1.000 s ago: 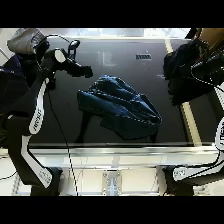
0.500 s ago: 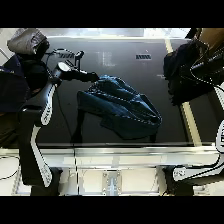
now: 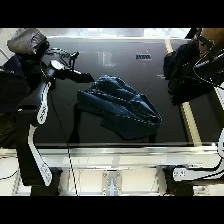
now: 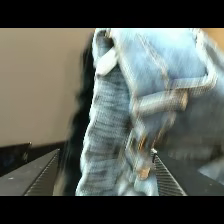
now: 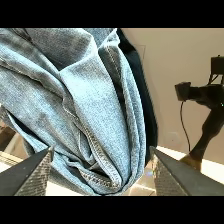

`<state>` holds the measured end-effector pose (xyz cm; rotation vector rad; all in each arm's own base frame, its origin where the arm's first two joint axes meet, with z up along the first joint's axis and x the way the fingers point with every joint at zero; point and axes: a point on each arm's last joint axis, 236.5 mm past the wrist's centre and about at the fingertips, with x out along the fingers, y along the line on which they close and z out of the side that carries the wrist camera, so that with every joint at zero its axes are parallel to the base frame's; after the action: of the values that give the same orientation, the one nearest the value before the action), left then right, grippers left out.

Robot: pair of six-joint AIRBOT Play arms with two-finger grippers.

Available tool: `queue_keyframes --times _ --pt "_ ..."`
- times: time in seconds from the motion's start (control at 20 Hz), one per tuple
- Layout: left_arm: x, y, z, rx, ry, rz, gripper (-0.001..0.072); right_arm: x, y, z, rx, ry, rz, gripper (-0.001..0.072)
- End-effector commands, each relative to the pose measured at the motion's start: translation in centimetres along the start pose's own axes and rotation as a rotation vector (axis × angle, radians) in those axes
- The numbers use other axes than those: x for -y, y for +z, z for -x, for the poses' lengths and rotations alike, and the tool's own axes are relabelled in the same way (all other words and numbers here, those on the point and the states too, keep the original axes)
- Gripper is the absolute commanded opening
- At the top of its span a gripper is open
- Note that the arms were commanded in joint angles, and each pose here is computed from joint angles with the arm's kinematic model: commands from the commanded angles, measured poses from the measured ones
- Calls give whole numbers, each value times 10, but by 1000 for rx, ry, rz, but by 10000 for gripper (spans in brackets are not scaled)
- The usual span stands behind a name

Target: Fold the clothes and pants, and hang the long-sleeved shirts on hangers.

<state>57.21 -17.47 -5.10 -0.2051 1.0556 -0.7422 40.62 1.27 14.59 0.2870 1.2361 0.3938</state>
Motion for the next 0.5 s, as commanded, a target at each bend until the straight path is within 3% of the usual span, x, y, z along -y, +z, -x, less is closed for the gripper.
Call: queue_keyframes --times 0.0,0.35,0.45 --pt "-5 -34 6 -119 -61 46 594 -2 -1 1 0 1 4 684" --pt "8 -31 -33 -108 -26 -18 591 -6 -13 3 -48 13 4 684" --pt "20 -28 -36 -95 -60 -10 497 -7 -13 5 -44 12 6 683"
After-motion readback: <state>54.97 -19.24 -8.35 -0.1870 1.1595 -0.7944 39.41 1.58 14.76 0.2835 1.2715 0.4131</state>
